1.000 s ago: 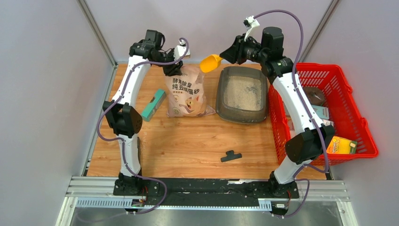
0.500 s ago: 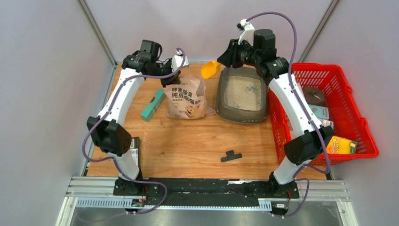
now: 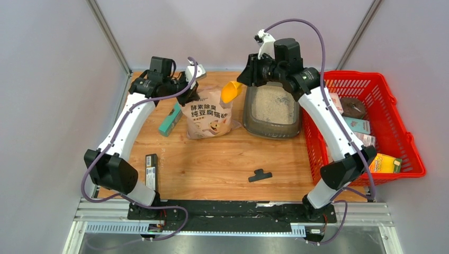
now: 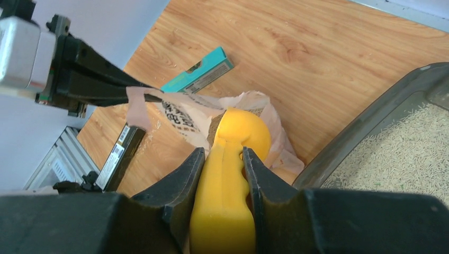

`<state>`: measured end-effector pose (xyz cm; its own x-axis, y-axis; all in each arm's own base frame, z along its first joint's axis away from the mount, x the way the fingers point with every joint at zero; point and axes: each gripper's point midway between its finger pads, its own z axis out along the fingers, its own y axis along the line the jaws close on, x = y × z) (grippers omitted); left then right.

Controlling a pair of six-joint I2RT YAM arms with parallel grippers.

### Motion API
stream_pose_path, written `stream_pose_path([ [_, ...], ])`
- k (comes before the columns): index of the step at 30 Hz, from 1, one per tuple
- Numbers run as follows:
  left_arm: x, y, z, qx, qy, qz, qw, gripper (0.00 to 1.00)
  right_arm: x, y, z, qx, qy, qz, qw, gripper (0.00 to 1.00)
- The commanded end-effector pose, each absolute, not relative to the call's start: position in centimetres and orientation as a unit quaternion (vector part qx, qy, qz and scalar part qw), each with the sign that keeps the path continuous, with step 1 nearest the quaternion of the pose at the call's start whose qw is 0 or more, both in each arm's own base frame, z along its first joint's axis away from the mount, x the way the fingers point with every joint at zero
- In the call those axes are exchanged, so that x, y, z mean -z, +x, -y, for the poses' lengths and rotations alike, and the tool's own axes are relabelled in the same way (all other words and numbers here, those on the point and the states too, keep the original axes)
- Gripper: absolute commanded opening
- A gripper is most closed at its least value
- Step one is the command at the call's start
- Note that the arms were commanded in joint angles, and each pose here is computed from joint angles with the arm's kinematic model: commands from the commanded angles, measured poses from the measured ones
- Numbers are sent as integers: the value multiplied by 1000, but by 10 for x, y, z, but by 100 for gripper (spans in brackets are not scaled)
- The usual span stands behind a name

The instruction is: Fill the litter box with clean litter

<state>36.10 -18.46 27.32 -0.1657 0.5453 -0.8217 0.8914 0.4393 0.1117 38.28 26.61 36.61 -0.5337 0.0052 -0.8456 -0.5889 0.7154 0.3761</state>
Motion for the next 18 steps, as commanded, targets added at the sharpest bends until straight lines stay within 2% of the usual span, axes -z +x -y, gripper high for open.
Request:
stream_pose_path([
  [1,-337,357,197,214,473,-682,516,0,-388,359,-262,-327,-203,-794,471,0],
  [8,-354,356,206,216,468,-653,555,0,-352,381,-277,-285,-231,-816,447,0],
  [14,-358,357,206,206,469,-641,572,0,-334,422,-278,-247,-138,-843,457,0],
  [18,-367,358,207,206,456,-627,597,0,-327,422,-290,-203,-160,-845,467,0],
])
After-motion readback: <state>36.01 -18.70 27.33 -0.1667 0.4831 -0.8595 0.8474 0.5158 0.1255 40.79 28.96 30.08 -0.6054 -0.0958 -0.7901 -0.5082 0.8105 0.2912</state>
